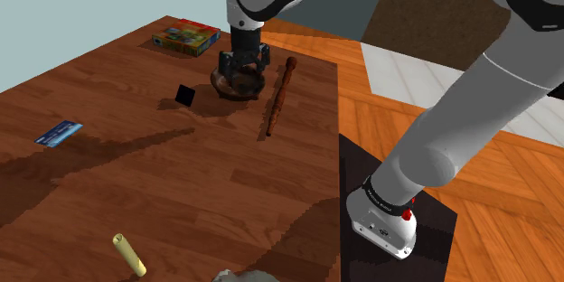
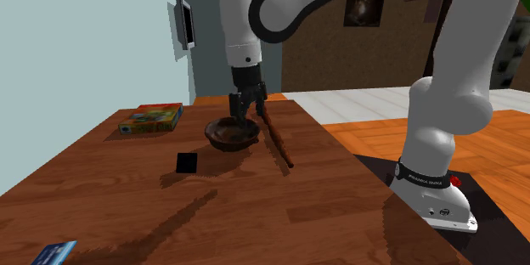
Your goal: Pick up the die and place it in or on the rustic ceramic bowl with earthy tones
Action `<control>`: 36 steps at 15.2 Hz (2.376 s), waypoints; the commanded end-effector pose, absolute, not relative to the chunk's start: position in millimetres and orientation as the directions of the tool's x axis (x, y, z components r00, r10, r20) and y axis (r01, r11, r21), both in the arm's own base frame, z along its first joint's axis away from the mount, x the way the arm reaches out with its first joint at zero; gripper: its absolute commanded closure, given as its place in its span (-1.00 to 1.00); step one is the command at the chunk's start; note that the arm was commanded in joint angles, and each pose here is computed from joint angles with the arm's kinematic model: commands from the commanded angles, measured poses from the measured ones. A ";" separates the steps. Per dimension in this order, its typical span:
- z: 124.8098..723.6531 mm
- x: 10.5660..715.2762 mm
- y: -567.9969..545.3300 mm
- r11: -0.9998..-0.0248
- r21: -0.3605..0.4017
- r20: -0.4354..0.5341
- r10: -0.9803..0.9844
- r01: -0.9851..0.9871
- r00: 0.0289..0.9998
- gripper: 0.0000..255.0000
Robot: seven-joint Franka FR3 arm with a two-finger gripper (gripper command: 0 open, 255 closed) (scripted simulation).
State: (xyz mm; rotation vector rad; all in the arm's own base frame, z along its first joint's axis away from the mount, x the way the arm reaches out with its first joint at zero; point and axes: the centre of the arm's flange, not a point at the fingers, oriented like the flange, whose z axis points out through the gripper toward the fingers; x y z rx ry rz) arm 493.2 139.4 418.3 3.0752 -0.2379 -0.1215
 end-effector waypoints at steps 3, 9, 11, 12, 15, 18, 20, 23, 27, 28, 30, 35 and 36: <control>398.7 532.4 159.9 -0.986 0.045 -0.061 -0.166 -0.164 0.984 -1.00; 369.5 593.7 191.4 -0.983 0.022 -0.041 -0.181 -0.181 0.983 -1.00; 360.1 614.4 201.8 -0.982 0.014 -0.035 -0.186 -0.186 0.982 -1.00; 355.6 624.8 207.0 -0.982 0.010 -0.032 -0.189 -0.189 0.981 -1.00; 342.2 656.2 222.4 -0.980 -0.001 -0.022 -0.197 -0.197 0.980 -1.00; 329.4 661.4 225.1 -0.980 -0.003 -0.021 -0.198 -0.198 0.980 -1.00; 318.9 661.2 225.2 -0.980 -0.003 -0.021 -0.198 -0.198 0.980 -1.00; 303.0 660.9 225.3 -0.980 -0.003 -0.021 -0.198 -0.198 0.980 -1.00; 300.0 660.8 225.3 -0.980 -0.003 -0.021 -0.198 -0.198 0.980 -1.00; 300.0 660.8 225.3 -0.980 -0.003 -0.021 -0.198 -0.198 0.980 -1.00; 300.0 660.8 225.3 -0.980 -0.003 -0.021 -0.198 -0.198 0.980 -1.00; 299.8 660.9 225.2 -0.980 -0.003 -0.021 -0.198 -0.198 0.980 1.00; 299.6 661.2 224.6 -0.980 -0.003 -0.021 -0.198 -0.198 0.980 1.00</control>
